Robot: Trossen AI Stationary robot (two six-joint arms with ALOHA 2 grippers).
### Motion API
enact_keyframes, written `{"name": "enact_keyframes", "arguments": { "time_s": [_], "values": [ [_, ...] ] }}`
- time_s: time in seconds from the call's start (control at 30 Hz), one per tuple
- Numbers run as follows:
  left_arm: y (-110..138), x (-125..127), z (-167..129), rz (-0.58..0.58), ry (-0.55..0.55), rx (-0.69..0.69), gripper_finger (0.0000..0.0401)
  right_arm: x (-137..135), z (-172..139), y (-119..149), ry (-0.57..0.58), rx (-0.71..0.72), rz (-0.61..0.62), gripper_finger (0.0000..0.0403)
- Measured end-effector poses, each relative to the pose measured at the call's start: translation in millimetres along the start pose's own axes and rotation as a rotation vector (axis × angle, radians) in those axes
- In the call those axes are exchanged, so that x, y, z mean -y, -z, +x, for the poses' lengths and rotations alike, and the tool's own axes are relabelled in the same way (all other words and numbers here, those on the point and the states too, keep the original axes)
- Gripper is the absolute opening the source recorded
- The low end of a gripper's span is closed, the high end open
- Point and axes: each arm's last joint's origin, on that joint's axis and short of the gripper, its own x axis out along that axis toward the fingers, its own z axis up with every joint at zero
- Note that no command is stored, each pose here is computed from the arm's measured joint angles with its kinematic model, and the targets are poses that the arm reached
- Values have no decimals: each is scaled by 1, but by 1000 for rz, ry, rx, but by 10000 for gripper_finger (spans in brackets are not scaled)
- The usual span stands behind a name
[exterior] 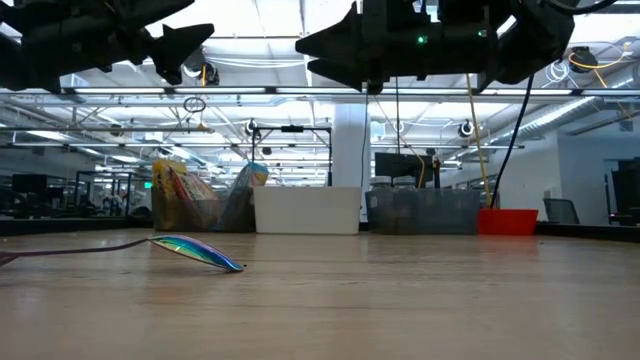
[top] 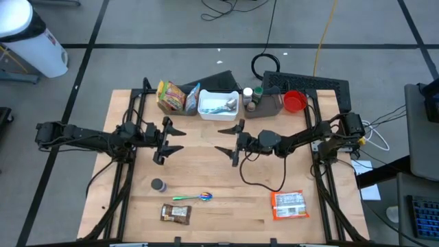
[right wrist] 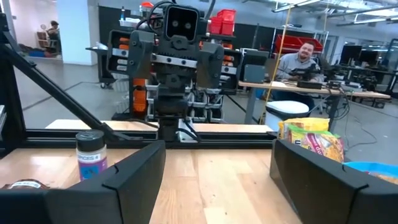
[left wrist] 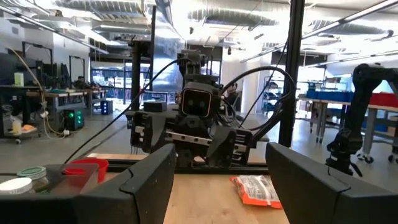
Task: Pick & Place Food Item
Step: Put the violet seasoning into the right black bin
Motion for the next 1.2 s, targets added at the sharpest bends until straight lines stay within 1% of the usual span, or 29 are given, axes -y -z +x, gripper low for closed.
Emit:
{"name": "enact_keyframes", "arguments": {
  "time_s": [0.63, 0.87, 1.1, 1.2],
  "values": [
    [0, 0, 0, 5, 0, 0, 255, -3, -1, 0, -9, 0, 78, 293],
    [0, 0, 0, 5, 0, 0, 255, -8, -2, 0, -23, -3, 18, 293],
    [0, 0, 0, 5, 0, 0, 255, -8, -2, 0, -25, -5, 25, 293],
    [0, 0, 0, 5, 0, 0, 255, -11, -2, 2, -35, -32, 17, 293]
  ]
}}
